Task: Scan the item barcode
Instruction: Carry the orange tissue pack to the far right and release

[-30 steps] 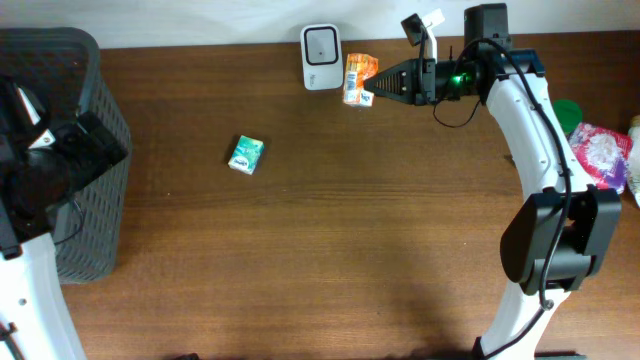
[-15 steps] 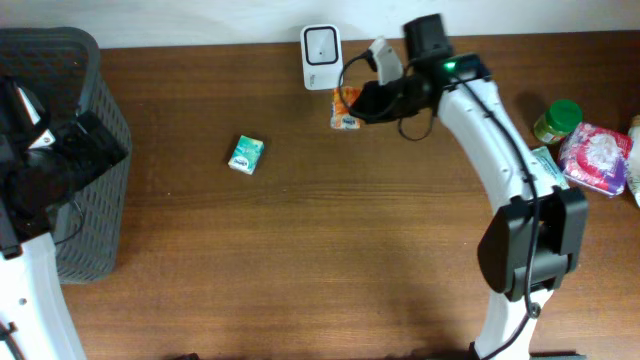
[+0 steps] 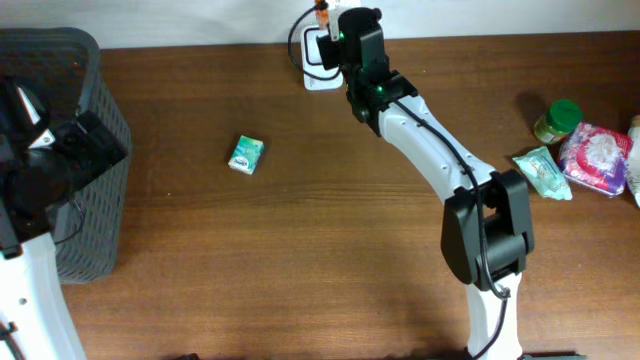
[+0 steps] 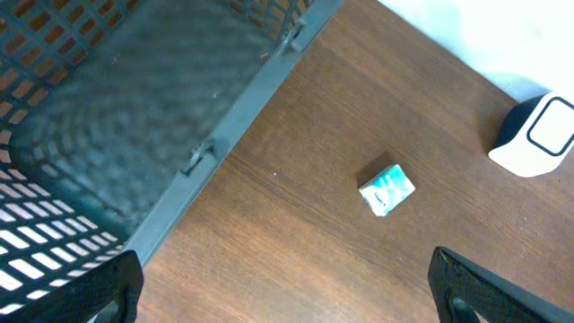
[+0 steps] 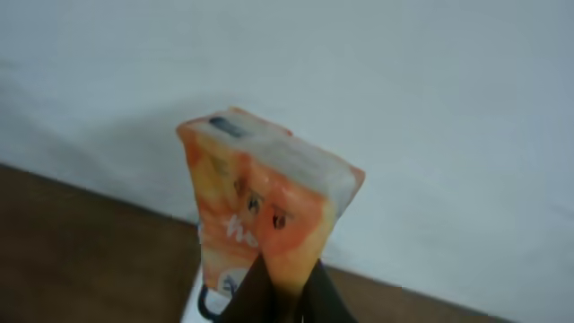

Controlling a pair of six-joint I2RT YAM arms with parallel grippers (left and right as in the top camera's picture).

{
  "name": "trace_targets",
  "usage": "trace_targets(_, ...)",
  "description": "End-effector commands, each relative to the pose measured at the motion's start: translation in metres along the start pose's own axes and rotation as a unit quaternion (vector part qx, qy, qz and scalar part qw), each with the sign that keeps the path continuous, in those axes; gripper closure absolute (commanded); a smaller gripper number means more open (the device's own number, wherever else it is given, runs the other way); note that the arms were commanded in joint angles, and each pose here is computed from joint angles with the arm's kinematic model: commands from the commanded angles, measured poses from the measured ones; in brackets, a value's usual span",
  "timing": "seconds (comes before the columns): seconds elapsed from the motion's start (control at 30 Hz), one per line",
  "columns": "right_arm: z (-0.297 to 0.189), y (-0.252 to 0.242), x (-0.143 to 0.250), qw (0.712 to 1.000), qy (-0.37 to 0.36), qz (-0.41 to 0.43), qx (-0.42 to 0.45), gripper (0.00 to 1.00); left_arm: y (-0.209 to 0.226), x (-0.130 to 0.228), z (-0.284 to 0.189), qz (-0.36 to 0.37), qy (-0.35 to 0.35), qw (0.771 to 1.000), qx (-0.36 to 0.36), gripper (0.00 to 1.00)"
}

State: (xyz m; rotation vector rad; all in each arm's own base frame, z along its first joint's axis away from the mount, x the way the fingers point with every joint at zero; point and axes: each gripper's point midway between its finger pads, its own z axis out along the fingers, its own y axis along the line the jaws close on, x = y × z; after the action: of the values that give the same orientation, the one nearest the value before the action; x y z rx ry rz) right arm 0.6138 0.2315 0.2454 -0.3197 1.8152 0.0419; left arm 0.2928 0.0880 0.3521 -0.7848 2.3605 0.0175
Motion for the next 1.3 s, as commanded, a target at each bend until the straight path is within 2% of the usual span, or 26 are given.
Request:
trace_targets(0.0, 0.018, 0.000, 0.000, 1.000, -0.008, 0.012, -0.011, 0.94, 0.004, -0.001, -0.001, -0.005, -0.004, 1.000, -0.006, 0.01)
trace_targets(0.07, 0.038, -0.003, 0.017, 1.000, 0.000, -0.022, -0.005, 0.94, 0.004, -0.002, -0.001, -0.006, -0.004, 1.000, -0.006, 0.01)
trace_targets(0.13, 0.054, 0.000, 0.048, 0.988, 0.024, -0.151, -0.001, 0.93, 0.004, -0.002, -0.001, -0.006, -0.004, 1.000, -0.007, 0.01)
trace_targets(0.2, 0.060, -0.015, 0.074, 0.961, 0.067, -0.262, 0.059, 0.94, 0.004, -0.001, -0.001, -0.005, -0.004, 1.000, -0.006, 0.01)
trace_targets(0.23, 0.062, -0.018, 0.081, 0.953, 0.078, -0.285, 0.063, 0.94, 0.004, -0.001, -0.001, -0.005, -0.004, 1.000, -0.006, 0.01)
trace_targets(0.4, 0.062, -0.007, 0.096, 0.963, 0.093, -0.251, 0.024, 0.95, 0.004, -0.002, -0.001, -0.006, -0.004, 1.000, -0.006, 0.01)
trace_targets(0.5, 0.061, -0.013, 0.094, 0.967, 0.096, -0.231, 0.042, 0.96, 0.004, -0.002, -0.001, -0.005, -0.004, 1.000, -0.007, 0.01)
trace_targets(0.63, 0.045, -0.052, 0.045, 0.976, 0.091, -0.149, 0.130, 0.96, 0.004, -0.002, -0.001, -0.006, -0.004, 1.000, -0.007, 0.01)
trace_targets(0.7, 0.023, -0.092, 0.030, 0.977, 0.128, -0.069, 0.154, 0.96, 0.004, -0.001, -0.001, -0.005, -0.004, 1.000, -0.006, 0.01)
trace_targets(0.73, 0.011, -0.111, 0.035, 0.972, 0.160, -0.043, 0.165, 0.96, 0.004, -0.002, -0.001, -0.006, -0.004, 1.000, -0.007, 0.01)
trace_targets(0.8, -0.012, -0.147, 0.061, 0.954, 0.234, -0.008, 0.189, 0.96, 0.004, -0.001, -0.001, -0.005, -0.004, 1.000, -0.006, 0.01)
trace_targets(0.9, -0.071, -0.201, 0.136, 0.889, 0.404, 0.009, 0.217, 0.96, 0.004, -0.002, -0.001, -0.006, -0.004, 1.000, -0.006, 0.01)
trace_targets(0.97, -0.108, -0.228, 0.168, 0.847, 0.481, 0.013, 0.226, 0.96, 0.004, -0.001, -0.001, -0.005, -0.004, 1.000, -0.006, 0.01)
trace_targets(1.07, -0.151, -0.274, 0.203, 0.797, 0.550, 0.046, 0.245, 0.96, 0.004, -0.001, -0.001, -0.005, -0.004, 1.000, -0.006, 0.01)
trace_targets(1.17, -0.176, -0.315, 0.217, 0.776, 0.564, 0.082, 0.272, 0.96, 0.004, -0.002, -0.001, -0.005, -0.004, 1.000, -0.006, 0.01)
trace_targets(1.2, -0.181, -0.325, 0.221, 0.771, 0.565, 0.091, 0.279, 0.89, 0.003, -0.002, -0.001, -0.005, -0.004, 1.000, -0.006, 0.01)
trace_targets(1.23, -0.185, -0.332, 0.223, 0.769, 0.565, 0.101, 0.281, 0.42, 0.004, -0.002, -0.001, -0.006, -0.004, 1.000, -0.006, 0.01)
trace_targets(1.27, -0.185, -0.333, 0.225, 0.771, 0.564, 0.112, 0.275, 0.17, 0.004, -0.002, -0.001, -0.006, -0.004, 1.000, -0.007, 0.01)
